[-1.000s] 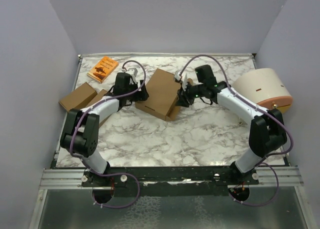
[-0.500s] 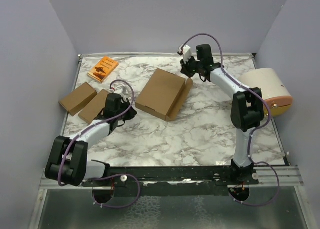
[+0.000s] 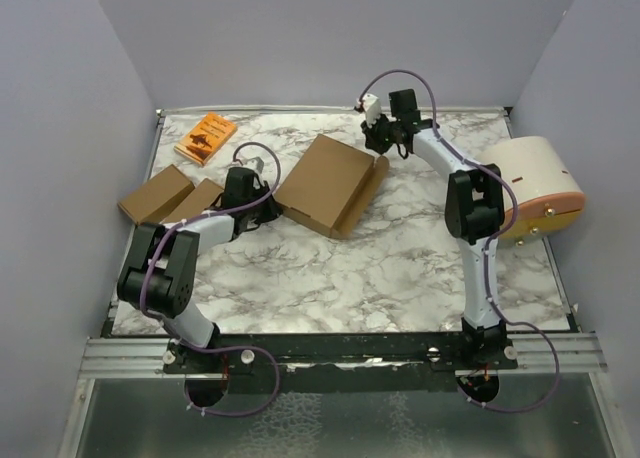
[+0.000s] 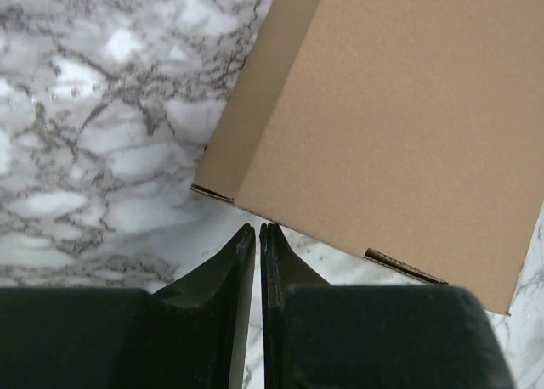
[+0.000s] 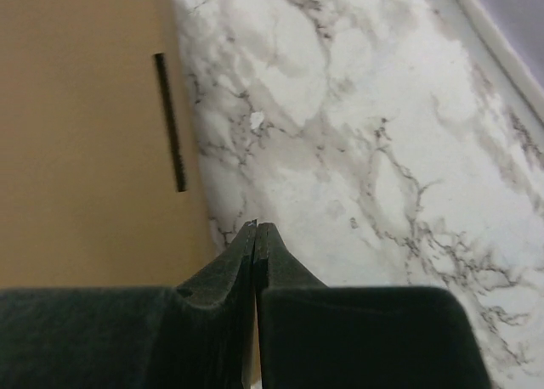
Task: Fold the paper box
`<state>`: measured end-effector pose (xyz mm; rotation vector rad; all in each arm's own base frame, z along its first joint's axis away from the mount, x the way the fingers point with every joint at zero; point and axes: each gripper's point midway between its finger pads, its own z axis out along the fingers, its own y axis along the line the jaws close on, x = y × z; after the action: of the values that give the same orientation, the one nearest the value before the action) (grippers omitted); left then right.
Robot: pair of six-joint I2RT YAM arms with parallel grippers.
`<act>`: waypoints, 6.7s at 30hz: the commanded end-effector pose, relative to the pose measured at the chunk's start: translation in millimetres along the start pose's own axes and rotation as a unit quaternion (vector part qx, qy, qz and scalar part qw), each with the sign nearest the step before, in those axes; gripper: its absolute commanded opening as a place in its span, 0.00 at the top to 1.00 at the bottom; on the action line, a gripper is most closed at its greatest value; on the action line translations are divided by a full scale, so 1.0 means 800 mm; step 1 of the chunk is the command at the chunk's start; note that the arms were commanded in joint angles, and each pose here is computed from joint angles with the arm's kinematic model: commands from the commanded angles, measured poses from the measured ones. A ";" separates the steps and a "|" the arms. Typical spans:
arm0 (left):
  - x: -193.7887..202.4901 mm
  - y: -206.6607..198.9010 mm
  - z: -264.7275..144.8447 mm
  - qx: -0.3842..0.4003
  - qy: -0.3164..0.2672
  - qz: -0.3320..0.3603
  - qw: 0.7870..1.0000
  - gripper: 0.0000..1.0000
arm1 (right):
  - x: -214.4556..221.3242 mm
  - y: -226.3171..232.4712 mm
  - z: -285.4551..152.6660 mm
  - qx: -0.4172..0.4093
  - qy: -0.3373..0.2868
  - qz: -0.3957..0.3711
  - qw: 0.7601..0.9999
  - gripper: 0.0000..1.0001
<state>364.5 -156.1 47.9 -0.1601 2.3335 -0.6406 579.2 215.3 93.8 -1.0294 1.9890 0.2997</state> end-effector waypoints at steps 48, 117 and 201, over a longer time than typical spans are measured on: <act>-0.235 -0.185 0.029 0.206 -0.123 0.248 0.939 0.73 | 0.080 0.314 -0.237 -0.371 -0.051 -0.064 0.925 0.90; 0.187 -0.191 -0.046 0.273 -0.070 0.666 0.691 0.71 | 0.056 0.207 -0.194 -0.279 -0.088 0.263 0.919 0.29; 0.201 -0.169 -0.049 0.275 -0.095 0.629 0.721 1.00 | 0.124 0.164 -0.160 -0.178 -0.029 0.330 0.926 0.42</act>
<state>216.4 -308.6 48.0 1.4419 1.3789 -0.4544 374.4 180.8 89.7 -0.5462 2.1568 1.1115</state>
